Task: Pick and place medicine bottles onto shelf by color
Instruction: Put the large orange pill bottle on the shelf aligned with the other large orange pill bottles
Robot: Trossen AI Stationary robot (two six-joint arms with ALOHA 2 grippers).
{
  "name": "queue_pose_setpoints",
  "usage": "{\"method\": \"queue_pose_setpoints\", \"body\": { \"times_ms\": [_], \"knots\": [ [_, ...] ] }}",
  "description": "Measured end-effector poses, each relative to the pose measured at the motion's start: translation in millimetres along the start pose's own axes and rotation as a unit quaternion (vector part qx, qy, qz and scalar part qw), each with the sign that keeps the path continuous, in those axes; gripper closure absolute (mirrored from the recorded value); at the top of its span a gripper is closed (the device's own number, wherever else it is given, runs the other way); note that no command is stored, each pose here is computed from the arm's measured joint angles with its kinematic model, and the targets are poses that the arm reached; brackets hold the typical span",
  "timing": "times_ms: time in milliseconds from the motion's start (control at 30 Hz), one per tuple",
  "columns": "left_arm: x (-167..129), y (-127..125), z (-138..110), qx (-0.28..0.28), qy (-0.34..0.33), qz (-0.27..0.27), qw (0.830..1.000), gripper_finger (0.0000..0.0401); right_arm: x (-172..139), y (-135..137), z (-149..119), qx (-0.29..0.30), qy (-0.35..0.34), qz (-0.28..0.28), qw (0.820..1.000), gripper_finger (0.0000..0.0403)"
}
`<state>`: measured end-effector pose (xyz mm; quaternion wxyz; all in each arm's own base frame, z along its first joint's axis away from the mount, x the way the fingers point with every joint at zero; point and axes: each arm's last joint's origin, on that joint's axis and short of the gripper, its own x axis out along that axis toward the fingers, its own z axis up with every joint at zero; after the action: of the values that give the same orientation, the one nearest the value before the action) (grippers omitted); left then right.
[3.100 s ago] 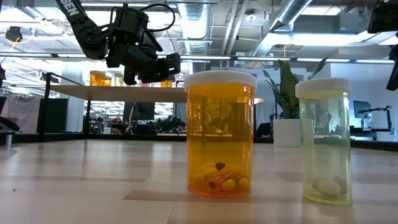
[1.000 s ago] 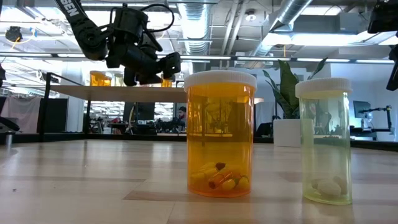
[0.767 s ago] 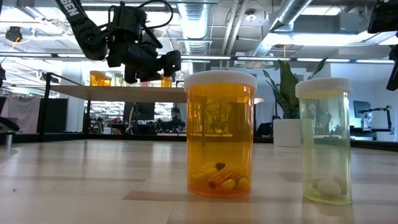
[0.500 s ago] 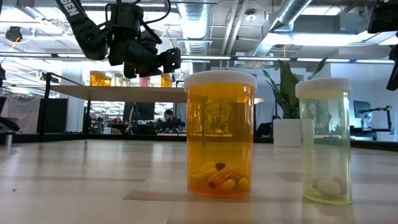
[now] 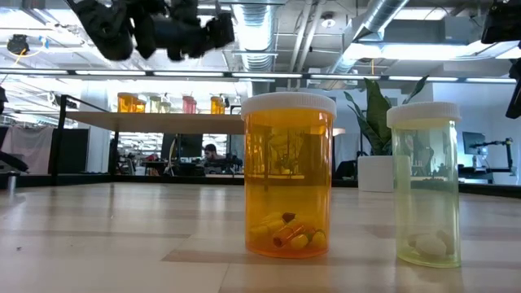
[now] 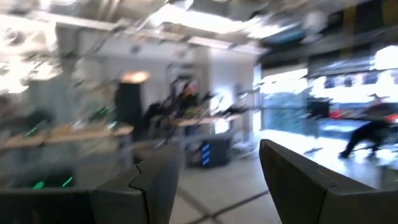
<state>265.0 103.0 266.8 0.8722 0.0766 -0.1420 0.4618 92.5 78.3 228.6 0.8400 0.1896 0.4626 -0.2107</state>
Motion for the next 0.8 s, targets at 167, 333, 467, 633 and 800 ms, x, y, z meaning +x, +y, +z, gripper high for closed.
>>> {"method": "queue_pose_setpoints", "body": {
  "times_ms": [167,333,467,633,800],
  "knots": [
    [-11.5,-4.2,27.5,-0.004,-0.043,-0.091,0.995,0.0191,-0.1,0.1,0.0,0.0,0.0,0.0,1.0,0.0177],
    [-25.6,-10.9,42.9,-0.021,-0.038,-0.171,0.984,0.0191,-0.1,0.0,0.1,0.0,0.0,0.0,1.0,0.0177],
    [-38.2,-20.1,52.5,-0.044,-0.043,-0.211,0.976,0.0191,-0.1,0.1,0.0,0.0,0.0,0.0,1.0,0.0177],
    [-55.6,-41.3,67.3,-0.039,-0.051,-0.246,0.967,0.0191,0.0,0.0,0.1,0.0,0.0,0.0,1.0,0.0177],
    [-74.8,-68.0,87.2,-0.019,-0.008,-0.27,0.963,0.0191,-0.1,0.0,0.1,0.0,0.0,0.0,1.0,0.0177]
  ]
}}
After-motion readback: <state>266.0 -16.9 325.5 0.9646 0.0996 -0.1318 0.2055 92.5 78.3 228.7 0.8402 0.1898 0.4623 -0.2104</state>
